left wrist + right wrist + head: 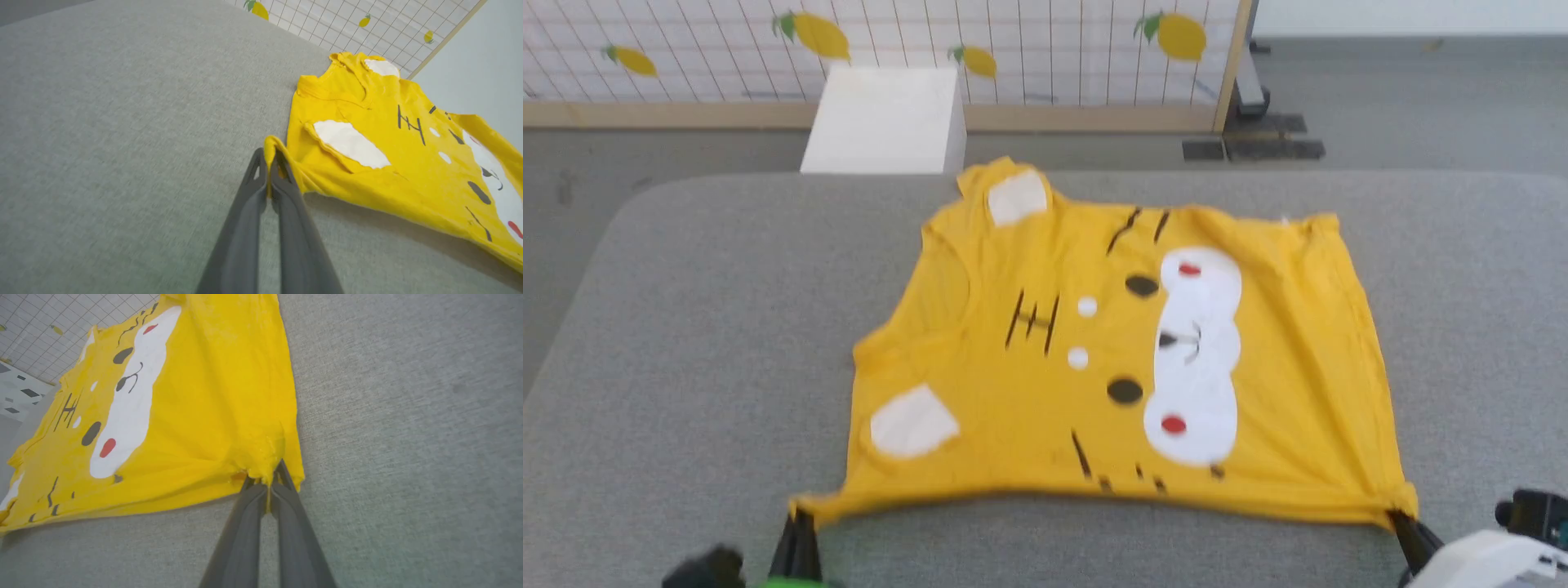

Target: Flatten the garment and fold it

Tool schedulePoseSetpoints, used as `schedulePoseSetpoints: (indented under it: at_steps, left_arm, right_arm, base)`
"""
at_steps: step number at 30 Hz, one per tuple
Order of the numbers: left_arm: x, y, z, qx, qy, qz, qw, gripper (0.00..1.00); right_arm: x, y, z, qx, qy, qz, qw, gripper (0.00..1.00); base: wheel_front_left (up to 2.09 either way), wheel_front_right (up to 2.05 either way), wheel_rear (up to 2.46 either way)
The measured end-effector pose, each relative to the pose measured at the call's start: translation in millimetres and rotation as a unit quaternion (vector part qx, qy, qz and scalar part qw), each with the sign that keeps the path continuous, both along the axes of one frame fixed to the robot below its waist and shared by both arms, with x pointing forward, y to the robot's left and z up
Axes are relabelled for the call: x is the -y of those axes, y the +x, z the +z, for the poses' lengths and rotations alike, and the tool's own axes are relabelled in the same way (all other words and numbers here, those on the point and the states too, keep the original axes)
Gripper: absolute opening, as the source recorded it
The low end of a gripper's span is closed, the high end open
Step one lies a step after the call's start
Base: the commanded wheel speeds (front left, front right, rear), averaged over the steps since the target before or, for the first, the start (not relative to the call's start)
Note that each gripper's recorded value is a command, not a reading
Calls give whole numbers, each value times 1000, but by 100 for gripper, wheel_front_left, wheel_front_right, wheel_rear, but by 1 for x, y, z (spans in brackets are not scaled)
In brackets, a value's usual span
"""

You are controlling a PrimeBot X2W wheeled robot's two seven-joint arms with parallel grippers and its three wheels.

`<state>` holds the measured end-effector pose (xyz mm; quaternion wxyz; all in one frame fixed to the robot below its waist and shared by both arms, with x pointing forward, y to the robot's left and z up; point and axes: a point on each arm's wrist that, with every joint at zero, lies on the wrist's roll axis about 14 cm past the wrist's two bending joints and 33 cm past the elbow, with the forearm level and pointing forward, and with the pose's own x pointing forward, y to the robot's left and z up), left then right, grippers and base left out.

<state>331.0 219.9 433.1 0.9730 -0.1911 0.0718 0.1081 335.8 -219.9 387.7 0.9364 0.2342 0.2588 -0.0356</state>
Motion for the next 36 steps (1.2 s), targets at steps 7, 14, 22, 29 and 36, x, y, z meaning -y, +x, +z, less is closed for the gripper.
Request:
schedulePoseSetpoints:
  at_steps: [7, 14, 22, 29, 36]
  left_arm:
    - [-13, -78, -52, -151, -45, 28, 987, 0]
    - [-3, -98, -55, -207, -87, 15, 974, 0]
    - [13, -18, 27, -63, -35, -58, 996, 0]
    - [39, 60, 66, -17, 11, -148, 989, 0]
    - [53, 112, 44, -47, 30, -190, 980, 0]
  right_arm:
    - [16, -26, 11, 2, -47, 10, 999, 0]
    - [17, -36, 9, -24, -63, 25, 997, 0]
    - [9, -6, 31, -16, -87, 62, 994, 0]
    - [5, 38, 49, -34, -106, 86, 990, 0]
    - [1, 63, 28, -125, -130, 120, 976, 0]
  base:
    - [0, 0, 0]
    - [0, 0, 0]
    - [0, 0, 0]
    - [0, 0, 0]
    - [0, 0, 0]
